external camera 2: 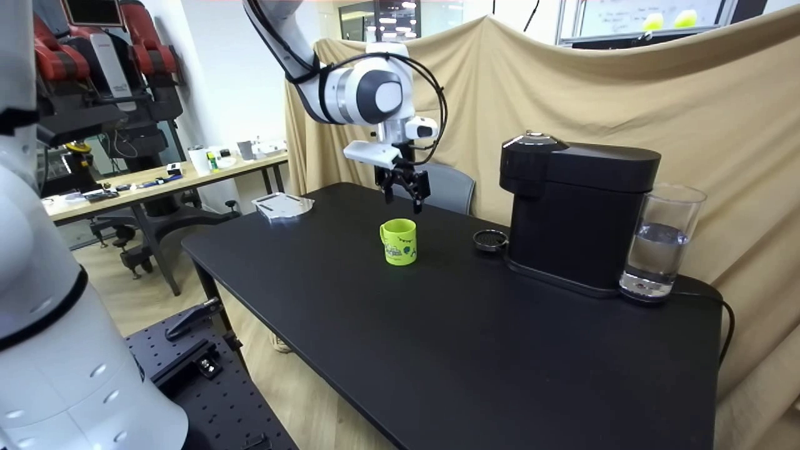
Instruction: Move the cup
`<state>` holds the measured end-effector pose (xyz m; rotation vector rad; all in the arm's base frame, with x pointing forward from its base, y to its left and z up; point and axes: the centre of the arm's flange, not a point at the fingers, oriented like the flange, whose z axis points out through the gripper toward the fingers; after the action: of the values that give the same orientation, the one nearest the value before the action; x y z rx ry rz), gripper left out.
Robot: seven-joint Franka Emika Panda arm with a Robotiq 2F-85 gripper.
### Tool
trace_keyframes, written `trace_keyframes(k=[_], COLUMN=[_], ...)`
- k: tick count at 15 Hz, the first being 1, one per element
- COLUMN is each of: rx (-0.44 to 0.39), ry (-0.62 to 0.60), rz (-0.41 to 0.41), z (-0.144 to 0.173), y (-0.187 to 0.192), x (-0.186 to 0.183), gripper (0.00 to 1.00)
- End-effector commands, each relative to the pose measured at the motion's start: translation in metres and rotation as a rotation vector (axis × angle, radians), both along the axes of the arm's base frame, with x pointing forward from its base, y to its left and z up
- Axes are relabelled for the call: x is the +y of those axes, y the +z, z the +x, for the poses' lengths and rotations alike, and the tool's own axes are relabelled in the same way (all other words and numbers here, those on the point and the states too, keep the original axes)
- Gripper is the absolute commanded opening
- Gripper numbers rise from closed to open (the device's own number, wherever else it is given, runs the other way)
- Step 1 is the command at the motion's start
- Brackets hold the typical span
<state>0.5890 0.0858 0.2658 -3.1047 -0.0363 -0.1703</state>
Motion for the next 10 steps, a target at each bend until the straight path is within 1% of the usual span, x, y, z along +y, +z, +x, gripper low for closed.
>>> trace_keyframes(k=[1,2,3,4,5,7,10], rx=[0.002,0.002,0.0,0.017,0.013,0.006,0.019], ry=[-0.002,-0.003,-0.011,-0.008,-0.011,-0.01,0.009], rz=[0.002,0.003,-0.03,-0.045,-0.062,-0.074,-0.08], z=[0.003,0.004,0.008,0.011,0.015,0.019,0.024], y=[-0.004,-0.005,-0.009,-0.013,-0.019,-0.031,-0.05], x=[0.0,0.0,-0.001,-0.002,-0.003,-0.004,0.001], gripper=[1.0,1.0,1.0,1.0,1.0,1.0,1.0])
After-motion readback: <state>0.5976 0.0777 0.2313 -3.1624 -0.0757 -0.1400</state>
